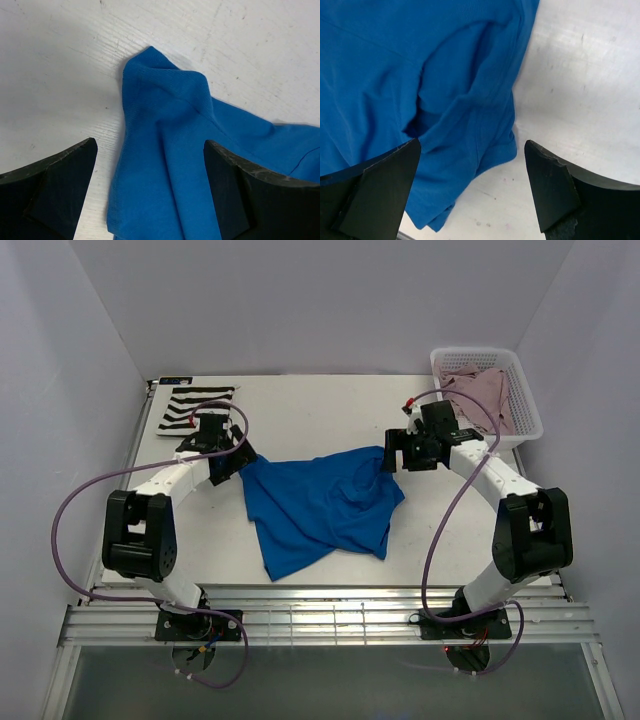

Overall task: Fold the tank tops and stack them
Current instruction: Flatten the tank top out

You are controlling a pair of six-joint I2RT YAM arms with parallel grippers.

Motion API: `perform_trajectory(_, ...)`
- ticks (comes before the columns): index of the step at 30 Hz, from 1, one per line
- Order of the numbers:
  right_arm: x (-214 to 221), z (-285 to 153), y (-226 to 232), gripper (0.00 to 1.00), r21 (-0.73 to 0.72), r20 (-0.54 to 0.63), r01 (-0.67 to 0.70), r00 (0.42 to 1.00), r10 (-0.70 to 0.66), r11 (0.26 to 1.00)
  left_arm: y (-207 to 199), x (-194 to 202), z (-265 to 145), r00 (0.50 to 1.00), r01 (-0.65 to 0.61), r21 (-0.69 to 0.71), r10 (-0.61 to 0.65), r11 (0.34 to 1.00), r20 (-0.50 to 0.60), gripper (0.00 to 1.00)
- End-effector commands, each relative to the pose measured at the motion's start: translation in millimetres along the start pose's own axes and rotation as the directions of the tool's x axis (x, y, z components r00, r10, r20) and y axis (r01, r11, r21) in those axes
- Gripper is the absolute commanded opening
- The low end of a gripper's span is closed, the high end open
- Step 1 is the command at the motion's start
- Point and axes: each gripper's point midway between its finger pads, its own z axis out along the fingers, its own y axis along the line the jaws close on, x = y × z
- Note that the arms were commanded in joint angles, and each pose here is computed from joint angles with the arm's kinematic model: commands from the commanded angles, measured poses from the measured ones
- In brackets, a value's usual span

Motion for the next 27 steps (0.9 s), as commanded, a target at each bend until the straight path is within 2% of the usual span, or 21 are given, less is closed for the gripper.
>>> perform_trajectory(1,5,2,2,0.9,-0.004,0.025,-0.048,0.999,0.048,0.999,-2,-4,4,1.0,0.017,0.026,-0.018,1.0,0.01,0.98)
perform_trajectory(5,14,12,8,0.9,-0.053,0.007,-0.085,0.996,0.085,0.995,-3,9,13,0.999,0.028,0.055,-0.027,0.998,-0.024,0.98)
perform_trajectory(9,17,26,5,0.91,-0.056,0.003,-0.108,0.994,0.108,0.993,12,19,27,0.998,0.044,0.022,-0.043,0.999,-0.047,0.93)
perform_trajectory(13,17,36,-1,0.96,-0.033,-0.008,-0.116,0.993,0.116,0.993,19,10,36,0.997,0.073,0.017,-0.073,0.997,-0.031,0.91)
perform_trajectory(17,19,45,-5,1.0,-0.014,-0.022,-0.127,0.992,0.127,0.992,8,1,40,0.996,0.088,0.098,-0.086,0.991,-0.025,0.9)
perform_trajectory(19,18,51,-7,0.95,-0.006,-0.02,-0.13,0.991,0.13,0.991,6,0,43,0.995,0.097,0.116,-0.094,0.989,-0.026,0.9)
perform_trajectory(23,16,61,-10,0.92,0.005,-0.019,-0.128,0.992,0.128,0.992,4,-1,54,0.993,0.115,0.129,-0.112,0.985,-0.031,0.88)
perform_trajectory(26,12,68,-12,0.84,0.01,-0.015,-0.137,0.99,0.137,0.991,3,5,65,0.991,0.123,0.138,-0.116,0.983,-0.061,0.81)
perform_trajectory(27,11,70,-13,0.81,0.017,-0.013,-0.147,0.989,0.147,0.989,2,7,67,0.99,0.127,0.143,-0.117,0.982,-0.074,0.75)
